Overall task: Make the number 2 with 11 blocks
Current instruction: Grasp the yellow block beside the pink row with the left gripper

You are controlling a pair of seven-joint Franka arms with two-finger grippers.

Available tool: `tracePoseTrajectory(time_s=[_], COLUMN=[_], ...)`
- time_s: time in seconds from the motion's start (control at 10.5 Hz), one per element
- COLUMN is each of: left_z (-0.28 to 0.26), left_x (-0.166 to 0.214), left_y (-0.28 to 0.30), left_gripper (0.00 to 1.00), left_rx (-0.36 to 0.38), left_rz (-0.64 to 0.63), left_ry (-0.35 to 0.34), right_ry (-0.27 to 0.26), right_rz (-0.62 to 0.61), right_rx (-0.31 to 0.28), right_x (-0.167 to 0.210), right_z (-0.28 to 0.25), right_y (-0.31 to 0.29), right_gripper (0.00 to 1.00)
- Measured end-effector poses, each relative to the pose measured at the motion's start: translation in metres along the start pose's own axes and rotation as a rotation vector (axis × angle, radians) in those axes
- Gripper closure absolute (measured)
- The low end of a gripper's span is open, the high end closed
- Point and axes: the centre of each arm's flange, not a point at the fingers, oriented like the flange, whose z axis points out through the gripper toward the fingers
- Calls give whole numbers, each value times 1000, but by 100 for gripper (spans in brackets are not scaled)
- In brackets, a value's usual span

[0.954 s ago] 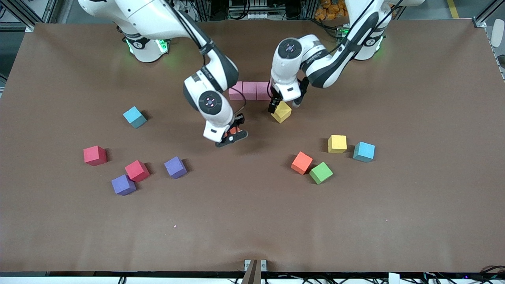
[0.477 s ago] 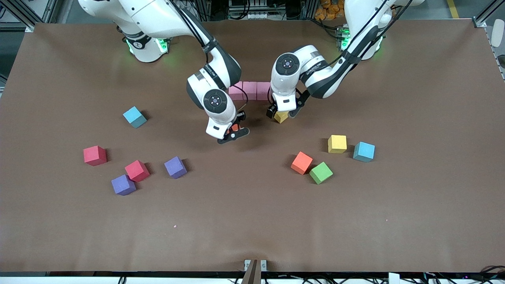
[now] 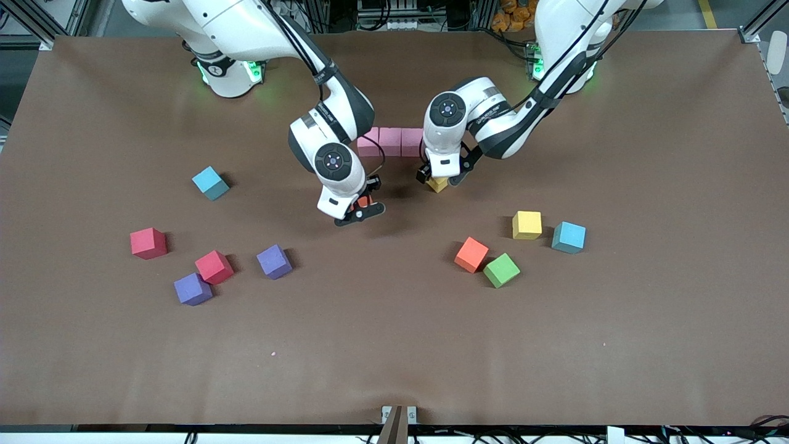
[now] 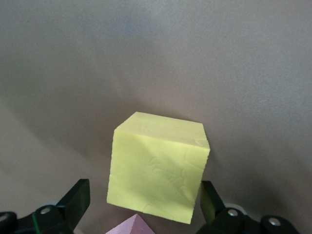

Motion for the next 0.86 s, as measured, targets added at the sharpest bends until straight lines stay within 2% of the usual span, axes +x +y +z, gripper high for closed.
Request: tracePoseTrajectory(time_s=[0.38,0.48,0.57,0.67,0.76,0.86], left_z=[0,2,4,5,3,2], left_x=[17,20,20,19,20,20], left_y=[2,2,2,3,5,6], left_gripper=[1,10,15,30,37,37], left_rx=[1,3,7,8,3,2], left_rz=[16,16,16,16,15,13], left_ry=[-1,-3,-6,-8,-9,-9], right_ry=[10,10,9,9,9,9], right_rz=[39,49,61,71,72,72], right_rx=[2,2,1,0,-2,-2], right_x=[-5,-7,-9,-12,-14,-15], right_z=[0,1,2,3,4,4], right_y=[-16,-21,-25,-31,-35,-37], right_gripper=[41,41,41,41,41,41])
